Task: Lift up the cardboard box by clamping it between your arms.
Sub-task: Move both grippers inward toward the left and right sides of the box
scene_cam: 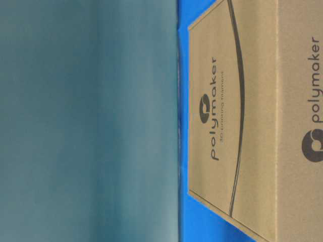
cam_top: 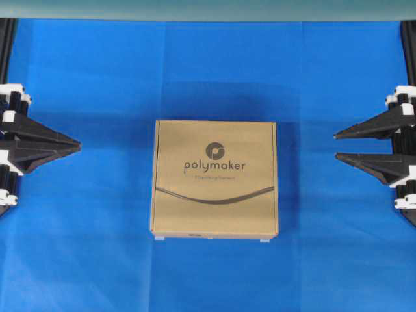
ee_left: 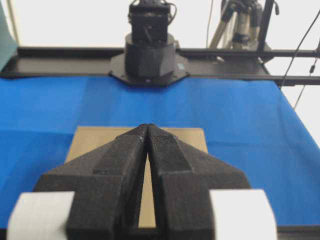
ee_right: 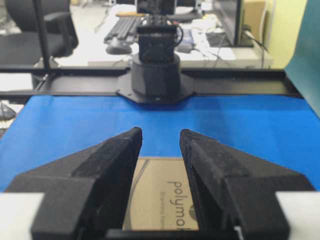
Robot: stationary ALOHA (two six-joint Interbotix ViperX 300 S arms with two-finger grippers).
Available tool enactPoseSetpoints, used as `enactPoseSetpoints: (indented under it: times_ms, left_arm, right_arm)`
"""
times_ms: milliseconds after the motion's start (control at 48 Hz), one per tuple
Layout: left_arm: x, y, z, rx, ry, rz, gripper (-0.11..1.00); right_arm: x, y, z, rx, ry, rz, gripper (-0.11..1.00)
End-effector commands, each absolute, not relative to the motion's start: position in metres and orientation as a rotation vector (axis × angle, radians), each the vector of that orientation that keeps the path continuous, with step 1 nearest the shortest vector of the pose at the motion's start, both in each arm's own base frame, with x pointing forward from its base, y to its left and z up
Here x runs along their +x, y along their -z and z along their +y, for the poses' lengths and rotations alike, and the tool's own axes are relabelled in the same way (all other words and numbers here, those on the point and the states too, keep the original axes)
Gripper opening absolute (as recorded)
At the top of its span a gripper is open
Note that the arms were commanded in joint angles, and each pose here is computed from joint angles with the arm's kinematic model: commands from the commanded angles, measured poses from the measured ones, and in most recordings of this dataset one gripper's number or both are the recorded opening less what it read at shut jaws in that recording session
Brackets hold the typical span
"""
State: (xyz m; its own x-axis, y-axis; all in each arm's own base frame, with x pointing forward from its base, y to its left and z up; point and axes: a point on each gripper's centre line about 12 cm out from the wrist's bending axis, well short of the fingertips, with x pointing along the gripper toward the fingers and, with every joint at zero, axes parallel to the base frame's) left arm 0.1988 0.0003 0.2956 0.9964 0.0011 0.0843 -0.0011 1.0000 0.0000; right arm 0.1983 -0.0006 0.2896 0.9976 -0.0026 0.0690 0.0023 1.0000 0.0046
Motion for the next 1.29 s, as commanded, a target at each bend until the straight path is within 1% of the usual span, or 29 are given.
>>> enactPoseSetpoints:
  times_ms: [0,21,62,83,146,187,208,250,479,604,770,895,958,1083,1166,1208,1270]
  left_arm:
    - [0.207,-0.293,-0.002,-0.016,0.014,-0.038,0.05]
    - [0.208,-0.292,-0.002,-0.022,0.014,-0.026,0.05]
    - [0.211,-0.289,-0.002,-0.031,0.011,0.003,0.09]
    - [0.212,-0.287,-0.002,-0.034,0.011,0.019,0.08]
    - [0.216,-0.285,-0.002,-0.039,0.008,0.058,0.01]
    - [0.217,-0.284,-0.001,-0.040,0.004,0.078,0.00]
    - [0.218,-0.284,-0.001,-0.040,0.002,0.089,0.00]
    - [0.220,-0.283,0.000,-0.042,-0.002,0.118,0.00]
    - [0.232,-0.271,0.007,-0.026,-0.035,0.334,0.00]
    - [0.238,-0.265,0.011,-0.028,-0.050,0.430,0.00]
    - [0.247,-0.248,0.013,-0.027,-0.058,0.573,0.00]
    - [0.255,-0.236,0.013,-0.016,-0.054,0.658,0.00]
    - [0.260,-0.234,0.013,0.000,-0.047,0.678,0.00]
    - [0.268,-0.227,0.013,0.054,-0.026,0.722,0.00]
    - [0.271,-0.219,0.014,0.079,-0.016,0.761,0.01]
    - [0.273,-0.216,0.015,0.081,-0.016,0.777,0.02]
    - [0.275,-0.212,0.015,0.078,-0.016,0.789,0.10]
  right_arm:
    - [0.202,-0.297,-0.002,0.019,0.008,-0.081,0.14]
    - [0.204,-0.296,-0.002,0.031,0.009,-0.065,0.14]
    - [0.207,-0.292,-0.002,0.056,0.015,-0.014,0.11]
    - [0.208,-0.291,-0.003,0.068,0.018,0.012,0.09]
    - [0.212,-0.282,-0.003,0.092,0.024,0.117,0.04]
    - [0.213,-0.277,-0.004,0.093,0.027,0.186,0.02]
    - [0.214,-0.273,-0.004,0.094,0.029,0.240,0.01]
    - [0.215,-0.271,-0.004,0.095,0.029,0.301,0.01]
    - [0.223,-0.260,-0.006,0.084,0.038,0.578,0.01]
    - [0.226,-0.248,-0.010,0.067,0.052,0.692,0.01]
    - [0.228,-0.231,-0.016,0.053,0.072,0.824,0.01]
    - [0.228,-0.219,-0.021,0.021,0.079,0.919,0.02]
    - [0.229,-0.213,-0.022,0.002,0.073,0.960,0.02]
    - [0.232,-0.208,-0.023,-0.027,0.056,0.987,0.07]
    - [0.233,-0.203,-0.023,-0.040,0.048,1.009,0.14]
    - [0.233,-0.201,-0.023,-0.038,0.049,1.015,0.20]
    - [0.234,-0.199,-0.023,-0.037,0.050,1.027,0.36]
